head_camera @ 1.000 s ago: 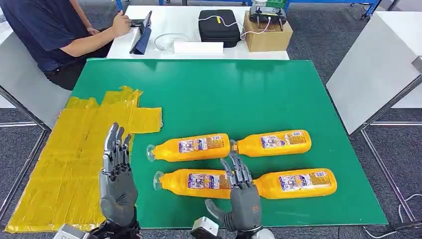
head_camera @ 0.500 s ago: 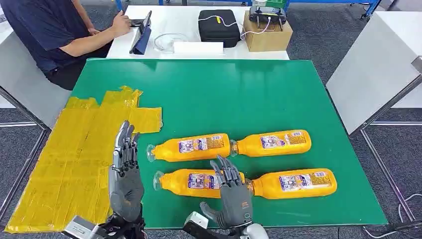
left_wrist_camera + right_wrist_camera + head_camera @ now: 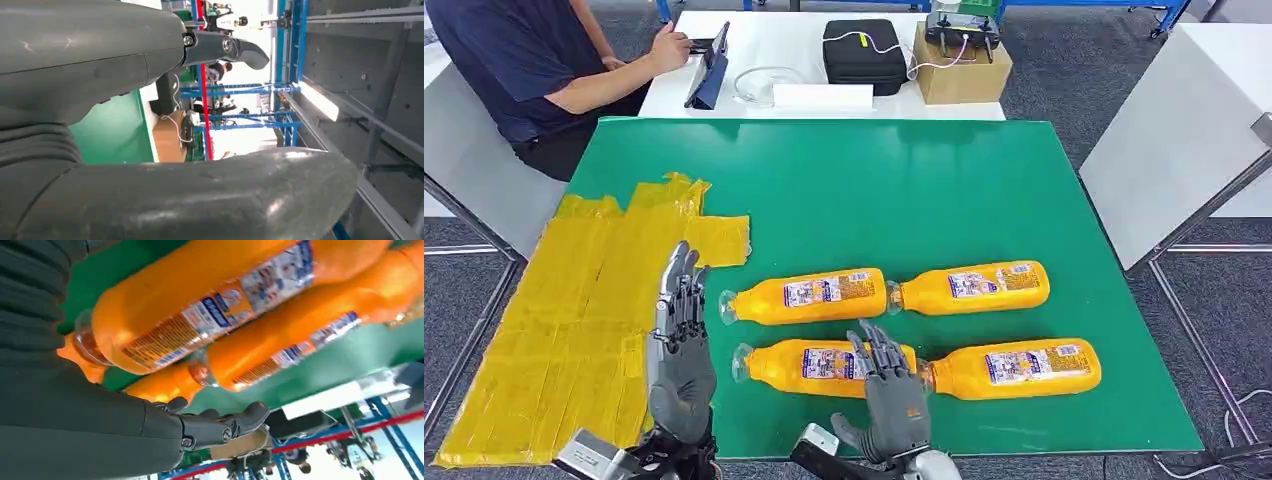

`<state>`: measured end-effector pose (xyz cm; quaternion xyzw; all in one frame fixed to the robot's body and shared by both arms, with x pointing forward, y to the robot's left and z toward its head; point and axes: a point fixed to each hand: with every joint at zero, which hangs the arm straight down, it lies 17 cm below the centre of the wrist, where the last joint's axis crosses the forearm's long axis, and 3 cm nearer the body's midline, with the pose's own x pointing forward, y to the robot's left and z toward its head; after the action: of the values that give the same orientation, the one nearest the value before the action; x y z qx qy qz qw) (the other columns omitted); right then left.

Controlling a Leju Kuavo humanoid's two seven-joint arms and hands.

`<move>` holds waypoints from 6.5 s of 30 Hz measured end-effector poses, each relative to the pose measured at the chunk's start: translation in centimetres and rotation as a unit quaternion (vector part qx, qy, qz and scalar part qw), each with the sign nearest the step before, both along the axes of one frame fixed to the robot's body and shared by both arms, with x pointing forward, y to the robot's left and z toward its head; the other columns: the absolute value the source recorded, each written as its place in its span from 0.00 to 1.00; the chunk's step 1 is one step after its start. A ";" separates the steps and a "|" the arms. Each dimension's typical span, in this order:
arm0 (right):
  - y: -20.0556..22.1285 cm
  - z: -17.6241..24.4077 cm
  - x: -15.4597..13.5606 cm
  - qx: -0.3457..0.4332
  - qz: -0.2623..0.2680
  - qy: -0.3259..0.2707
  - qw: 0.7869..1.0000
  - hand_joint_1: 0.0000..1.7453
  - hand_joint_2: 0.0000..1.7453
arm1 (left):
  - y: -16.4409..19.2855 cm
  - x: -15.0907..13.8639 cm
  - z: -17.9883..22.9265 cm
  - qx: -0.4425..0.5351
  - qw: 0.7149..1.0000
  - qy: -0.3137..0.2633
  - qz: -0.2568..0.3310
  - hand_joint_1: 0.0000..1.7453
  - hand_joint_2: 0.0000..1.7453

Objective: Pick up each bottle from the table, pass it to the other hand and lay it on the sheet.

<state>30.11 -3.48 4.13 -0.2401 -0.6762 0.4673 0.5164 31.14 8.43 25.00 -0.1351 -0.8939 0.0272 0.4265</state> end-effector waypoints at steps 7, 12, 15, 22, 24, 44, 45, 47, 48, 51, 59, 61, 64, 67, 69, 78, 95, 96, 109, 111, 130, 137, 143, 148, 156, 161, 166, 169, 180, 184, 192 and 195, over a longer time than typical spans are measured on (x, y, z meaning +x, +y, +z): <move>-0.7 -0.9 0.2 -0.033 -0.005 0.001 0.999 0.00 1.00 | -0.2 0.1 0.1 -0.003 1.000 0.000 -0.005 0.00 0.00; -0.9 -1.0 0.2 -0.038 -0.003 0.001 0.999 0.00 1.00 | 0.0 0.2 0.0 -0.002 1.000 0.000 -0.003 0.00 0.00; -0.9 -1.1 0.3 -0.044 -0.003 0.001 0.999 0.00 1.00 | 0.0 0.2 0.0 -0.002 1.000 0.000 -0.004 0.00 0.00; -1.1 -1.0 1.5 -0.068 0.002 -0.008 0.998 0.00 1.00 | -0.4 0.2 0.0 -0.007 1.000 0.001 -0.018 0.00 0.00; -1.1 -1.2 1.8 -0.074 0.006 -0.007 0.997 0.00 1.00 | -0.5 0.3 0.1 -0.009 1.000 0.000 -0.022 0.00 0.00; -2.7 -8.0 6.5 -0.162 0.062 0.090 0.981 1.00 1.00 | -2.5 0.8 0.2 -0.026 0.997 -0.001 -0.076 0.00 0.00; -2.8 -8.4 6.6 -0.167 0.065 0.096 0.979 1.00 1.00 | -2.6 0.8 0.3 -0.026 0.997 -0.001 -0.078 0.00 0.00; -3.3 -9.8 6.7 -0.179 0.076 0.117 0.974 1.00 1.00 | -3.0 1.0 0.3 -0.027 0.996 -0.001 -0.084 0.00 0.00; -3.4 -10.1 6.8 -0.181 0.079 0.121 0.973 1.00 1.00 | -3.1 1.0 0.4 -0.028 0.996 -0.002 -0.086 0.00 0.00; -3.9 -10.9 6.9 -0.184 0.084 0.133 0.970 1.00 1.00 | -3.3 1.1 0.4 -0.029 0.996 -0.001 -0.088 0.00 0.00; -4.5 -11.7 6.9 -0.175 0.094 0.148 0.969 1.00 1.00 | -3.8 1.1 0.2 -0.031 0.995 0.002 -0.094 0.00 0.00; -4.8 -12.0 6.8 -0.171 0.095 0.155 0.968 1.00 1.00 | -4.0 1.1 0.2 -0.034 0.994 0.003 -0.100 0.00 0.00; -5.2 -12.3 6.6 -0.166 0.095 0.163 0.968 1.00 1.00 | -4.2 1.2 0.2 -0.039 0.993 0.004 -0.107 0.00 0.00; -5.4 -12.5 6.5 -0.162 0.094 0.168 0.968 1.00 1.00 | -4.3 1.2 0.2 -0.043 0.993 0.007 -0.110 0.00 0.00; -5.4 -12.1 6.6 -0.133 0.081 0.169 0.973 1.00 1.00 | -4.0 1.4 0.1 -0.057 0.992 0.013 -0.109 0.00 0.00; -4.7 -11.5 5.3 -0.077 0.060 0.167 0.981 1.00 1.00 | -1.9 2.3 -0.7 -0.082 0.993 0.031 -0.080 0.00 0.00; -0.8 3.8 1.0 0.215 -0.001 0.006 0.977 1.00 1.00 | 8.5 3.5 -6.3 -0.192 0.970 0.124 0.089 0.00 1.00; -0.8 4.6 0.9 0.227 0.000 -0.002 0.974 1.00 1.00 | 8.7 3.5 -6.3 -0.193 0.969 0.125 0.093 0.00 1.00; -0.5 8.7 0.7 0.287 0.006 -0.041 0.957 1.00 1.00 | 9.3 3.3 -7.0 -0.196 0.966 0.132 0.101 0.00 1.00; -0.5 8.7 0.7 0.288 0.006 -0.041 0.957 1.00 1.00 | 9.3 3.3 -7.0 -0.196 0.966 0.132 0.101 0.00 1.00; 2.5 8.9 0.1 0.276 0.074 -0.032 0.958 1.00 1.00 | 0.8 1.1 -5.6 -0.186 0.969 0.087 -0.139 0.00 1.00; 4.6 7.5 -0.2 0.236 0.115 -0.018 0.965 1.00 1.00 | -1.8 -0.1 -4.7 -0.185 0.955 0.068 -0.221 0.00 1.00; 5.2 7.0 -0.2 0.227 0.124 -0.013 0.966 1.00 1.00 | -2.6 -0.4 -4.7 -0.181 0.951 0.066 -0.242 0.00 1.00; 6.1 6.3 -0.5 0.205 0.144 -0.005 0.968 1.00 1.00 | -3.1 -0.5 -5.0 -0.167 0.952 0.069 -0.246 0.00 1.00; 8.8 3.9 -1.6 0.118 0.202 0.006 0.972 1.00 1.00 | -3.5 0.1 -7.3 -0.117 0.965 0.100 -0.211 0.00 1.00; 9.3 3.1 -1.6 0.096 0.214 0.008 0.972 1.00 1.00 | -3.6 0.4 -8.6 -0.084 0.973 0.114 -0.183 0.00 1.00; 9.3 2.6 -1.7 0.090 0.217 0.012 0.972 1.00 1.00 | -3.8 0.4 -9.3 -0.070 0.975 0.122 -0.172 1.00 1.00; 9.2 2.3 -1.7 0.084 0.218 0.015 0.972 1.00 1.00 | -3.7 0.5 -10.0 -0.063 0.976 0.131 -0.163 1.00 1.00; 9.0 2.1 -2.1 0.094 0.199 0.020 0.975 1.00 1.00 | -2.4 0.6 -9.9 -0.105 0.971 0.133 -0.167 1.00 1.00; 8.7 2.7 -2.3 0.107 0.190 0.011 0.976 1.00 1.00 | -2.1 0.7 -9.2 -0.095 0.975 0.125 -0.157 1.00 1.00; 8.7 3.1 -2.4 0.110 0.192 0.006 0.975 1.00 1.00 | -1.8 0.7 -8.7 -0.094 0.977 0.119 -0.151 1.00 1.00; 8.1 4.0 -2.0 0.128 0.174 -0.005 0.976 0.00 1.00 | -1.5 0.9 -8.7 -0.062 0.984 0.118 -0.118 1.00 1.00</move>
<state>28.10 4.58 8.13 -0.0531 -0.7645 0.4586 0.4499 32.03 6.97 16.25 -0.2614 -0.8116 0.0482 0.5202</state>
